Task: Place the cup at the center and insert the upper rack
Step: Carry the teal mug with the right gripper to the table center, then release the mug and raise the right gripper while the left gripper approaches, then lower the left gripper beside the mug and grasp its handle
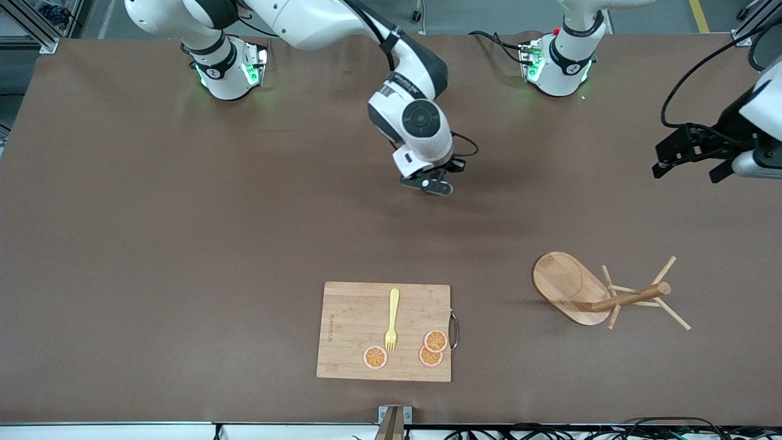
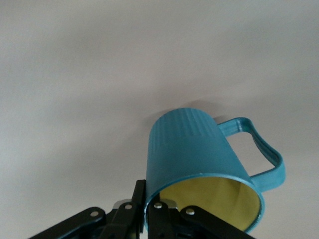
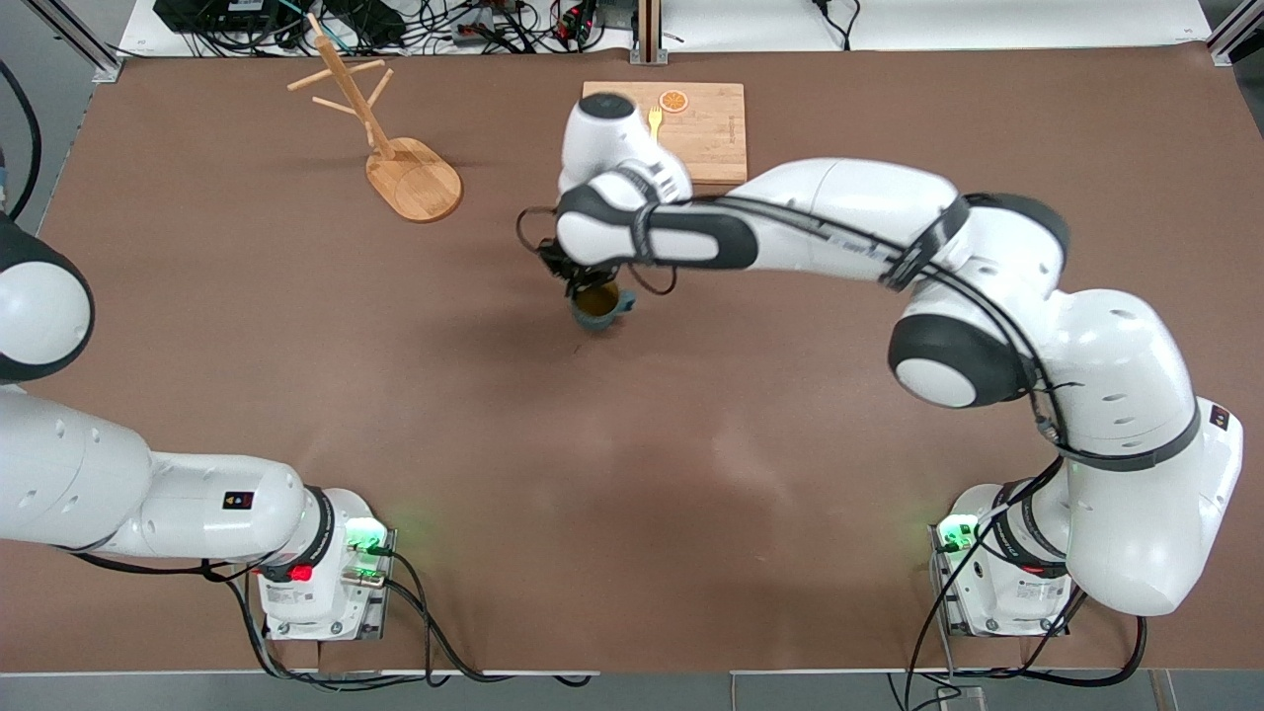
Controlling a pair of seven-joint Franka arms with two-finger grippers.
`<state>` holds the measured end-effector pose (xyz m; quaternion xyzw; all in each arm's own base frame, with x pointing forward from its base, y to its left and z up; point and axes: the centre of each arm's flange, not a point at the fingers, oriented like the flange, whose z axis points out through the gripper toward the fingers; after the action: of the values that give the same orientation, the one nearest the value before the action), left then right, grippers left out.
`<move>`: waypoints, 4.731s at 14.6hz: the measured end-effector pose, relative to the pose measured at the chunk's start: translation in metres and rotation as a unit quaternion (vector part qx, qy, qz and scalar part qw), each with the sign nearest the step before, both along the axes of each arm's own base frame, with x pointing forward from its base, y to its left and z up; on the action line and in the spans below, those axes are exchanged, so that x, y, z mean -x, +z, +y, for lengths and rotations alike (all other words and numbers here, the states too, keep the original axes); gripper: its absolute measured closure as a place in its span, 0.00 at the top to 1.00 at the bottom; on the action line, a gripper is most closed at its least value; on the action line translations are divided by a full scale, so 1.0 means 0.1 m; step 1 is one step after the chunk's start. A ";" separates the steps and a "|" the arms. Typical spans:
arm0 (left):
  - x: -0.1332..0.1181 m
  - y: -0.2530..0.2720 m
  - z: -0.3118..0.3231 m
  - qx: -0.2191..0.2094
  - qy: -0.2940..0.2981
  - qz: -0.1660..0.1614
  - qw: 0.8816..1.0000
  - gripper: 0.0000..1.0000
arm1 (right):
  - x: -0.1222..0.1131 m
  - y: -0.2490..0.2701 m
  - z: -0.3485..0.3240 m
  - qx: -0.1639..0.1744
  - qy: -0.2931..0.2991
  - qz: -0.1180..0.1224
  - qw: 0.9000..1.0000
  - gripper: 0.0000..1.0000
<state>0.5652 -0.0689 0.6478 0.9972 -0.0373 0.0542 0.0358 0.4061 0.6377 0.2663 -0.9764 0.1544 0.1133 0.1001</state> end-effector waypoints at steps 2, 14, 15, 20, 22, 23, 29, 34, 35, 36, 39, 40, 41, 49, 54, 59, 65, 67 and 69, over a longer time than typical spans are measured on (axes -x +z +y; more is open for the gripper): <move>0.03 0.02 -0.17 0.001 -0.011 -0.001 1.000 1.00 | 0.13 -0.12 0.14 -0.001 0.008 -0.002 1.000 0.05; 0.23 0.04 -1.02 0.014 0.024 0.007 1.000 1.00 | 0.05 -0.27 0.21 -0.006 -0.052 -0.007 0.999 0.22; 0.25 0.04 -1.08 0.015 0.028 0.009 0.999 1.00 | 0.03 -0.29 0.20 -0.006 -0.054 -0.009 0.998 0.30; 0.34 0.01 -1.35 0.018 0.042 0.016 0.999 1.00 | -0.11 -0.11 0.21 -0.017 -0.094 -0.011 0.995 0.78; 0.39 0.01 -1.49 0.020 0.049 0.018 0.998 1.00 | -0.20 0.09 0.23 -0.031 -0.108 -0.018 0.994 0.98; 0.43 0.00 -1.57 0.021 0.049 0.020 0.998 1.00 | -0.24 0.21 0.23 -0.037 -0.113 -0.022 0.993 1.00; 0.65 -0.04 -2.02 0.022 0.040 0.028 0.999 1.00 | -1.26 1.47 -0.85 -0.005 -0.163 -0.031 0.986 1.00; 0.86 -0.06 -2.38 0.023 0.047 0.035 0.998 1.00 | -2.06 2.01 -2.46 0.086 -0.112 -0.042 0.989 1.00; 0.93 -0.08 -2.49 0.023 0.047 0.039 0.998 1.00 | -2.20 2.04 -2.78 0.092 -0.101 -0.036 0.990 1.00; 1.02 -0.11 -2.62 0.022 0.049 0.043 0.998 1.00 | -2.34 2.08 -3.14 0.093 -0.092 -0.032 0.991 1.00; 1.37 -0.31 -3.06 0.005 0.059 0.054 0.997 1.00 | -2.71 2.30 -4.36 0.084 -0.085 -0.032 0.992 1.00; 1.52 -0.42 -3.24 -0.004 0.063 0.051 0.997 1.00 | -2.75 2.42 -4.79 0.078 -0.068 -0.034 0.994 1.00; 1.67 -0.53 -3.41 -0.011 0.068 0.047 0.997 1.00 | -2.75 2.56 -5.18 0.072 -0.044 -0.034 0.996 1.00; 2.86 -1.51 -4.29 -0.041 0.113 -0.043 0.992 1.00 | -2.35 3.34 -6.58 0.095 0.132 -0.106 0.981 1.00; 3.47 -2.17 -4.45 -0.054 0.124 -0.130 0.982 1.00 | -2.04 3.53 -6.59 0.094 0.141 -0.131 0.977 1.00; 3.80 -2.84 -4.62 -0.044 0.137 -0.177 0.974 1.00 | -1.81 3.48 -6.59 0.096 0.140 -0.131 0.977 1.00; 4.01 -3.52 -4.68 -0.058 0.140 -0.222 0.963 1.00 | -1.35 3.50 -6.47 0.107 0.151 -0.136 0.973 1.00; 4.11 -3.69 -4.69 -0.063 0.144 -0.236 0.959 1.00 | -1.28 3.49 -6.46 0.109 0.152 -0.137 0.973 1.00; 4.19 -3.83 -4.69 -0.066 0.145 -0.257 0.953 1.00 | -1.25 3.46 -6.46 0.109 0.152 -0.135 0.973 1.00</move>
<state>0.1464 -0.5377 0.2653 0.9443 0.0966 0.3107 -0.0494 0.5310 -0.0088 0.6120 -0.9997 0.0009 -0.0232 -0.0053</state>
